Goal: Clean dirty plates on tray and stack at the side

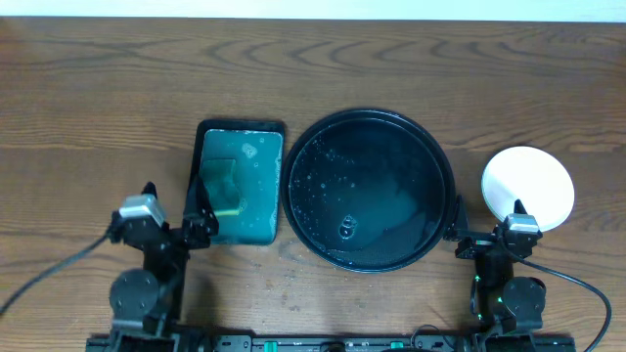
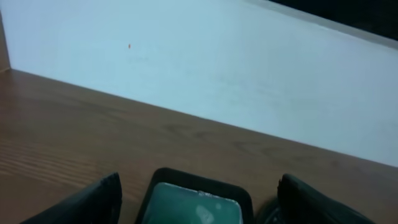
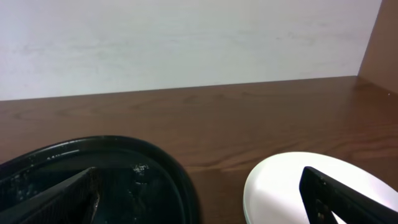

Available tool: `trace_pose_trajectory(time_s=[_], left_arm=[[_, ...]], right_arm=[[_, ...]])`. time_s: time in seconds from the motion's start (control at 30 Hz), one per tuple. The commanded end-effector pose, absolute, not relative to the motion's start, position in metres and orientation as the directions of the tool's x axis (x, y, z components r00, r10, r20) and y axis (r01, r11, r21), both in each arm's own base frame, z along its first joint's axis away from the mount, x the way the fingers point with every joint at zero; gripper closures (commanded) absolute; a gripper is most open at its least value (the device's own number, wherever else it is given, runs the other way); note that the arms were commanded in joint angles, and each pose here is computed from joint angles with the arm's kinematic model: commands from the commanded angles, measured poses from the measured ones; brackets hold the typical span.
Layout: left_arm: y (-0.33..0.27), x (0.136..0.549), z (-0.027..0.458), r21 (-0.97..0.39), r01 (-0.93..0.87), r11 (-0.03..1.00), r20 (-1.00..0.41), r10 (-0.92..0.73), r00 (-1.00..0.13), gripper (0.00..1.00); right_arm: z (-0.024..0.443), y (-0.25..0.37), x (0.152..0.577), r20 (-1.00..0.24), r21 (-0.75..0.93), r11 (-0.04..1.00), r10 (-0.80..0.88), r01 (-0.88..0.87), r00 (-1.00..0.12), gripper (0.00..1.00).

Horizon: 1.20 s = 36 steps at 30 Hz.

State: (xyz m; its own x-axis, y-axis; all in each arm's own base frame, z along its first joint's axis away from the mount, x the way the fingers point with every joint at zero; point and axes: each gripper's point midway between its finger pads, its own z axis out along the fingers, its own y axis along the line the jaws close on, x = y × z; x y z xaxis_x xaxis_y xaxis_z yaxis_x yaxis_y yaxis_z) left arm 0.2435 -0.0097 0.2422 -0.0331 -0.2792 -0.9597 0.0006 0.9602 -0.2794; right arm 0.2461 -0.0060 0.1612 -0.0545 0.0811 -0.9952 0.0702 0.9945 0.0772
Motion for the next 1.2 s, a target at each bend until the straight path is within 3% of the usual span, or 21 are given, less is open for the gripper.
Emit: trace_pose_trajectory(time_s=[0.0,0.33,0.63,0.9,1.17], left_arm=[[-0.008,0.237,0.239,-0.264,0.015,0.964,-0.964,-0.264,0.024,0.19],[-0.006,0.244,0.206,-0.271,0.02,0.962,-0.955,-0.272,0.117,0.19],[0.002,0.246,0.184,-0.264,-0.048,0.963,-0.964,-0.262,0.051,0.19],[0.003,0.244,0.141,-0.235,-0.095,0.968,-0.963,-0.245,-0.115,0.19],[0.003,0.243,0.139,-0.233,-0.096,0.968,-0.962,-0.244,-0.124,0.19]], right_arm=[[0.161,-0.009,0.246,-0.996,0.064,0.994,0.069,0.087,-0.051,0.01],[0.161,-0.01,0.246,-0.996,0.064,0.994,0.069,0.088,-0.051,0.01],[0.161,-0.009,0.246,-0.996,0.064,0.994,0.069,0.087,-0.051,0.01],[0.161,-0.01,0.246,-0.996,0.064,0.994,0.069,0.088,-0.051,0.01],[0.161,-0.01,0.246,-0.996,0.064,0.994,0.069,0.088,-0.051,0.01]])
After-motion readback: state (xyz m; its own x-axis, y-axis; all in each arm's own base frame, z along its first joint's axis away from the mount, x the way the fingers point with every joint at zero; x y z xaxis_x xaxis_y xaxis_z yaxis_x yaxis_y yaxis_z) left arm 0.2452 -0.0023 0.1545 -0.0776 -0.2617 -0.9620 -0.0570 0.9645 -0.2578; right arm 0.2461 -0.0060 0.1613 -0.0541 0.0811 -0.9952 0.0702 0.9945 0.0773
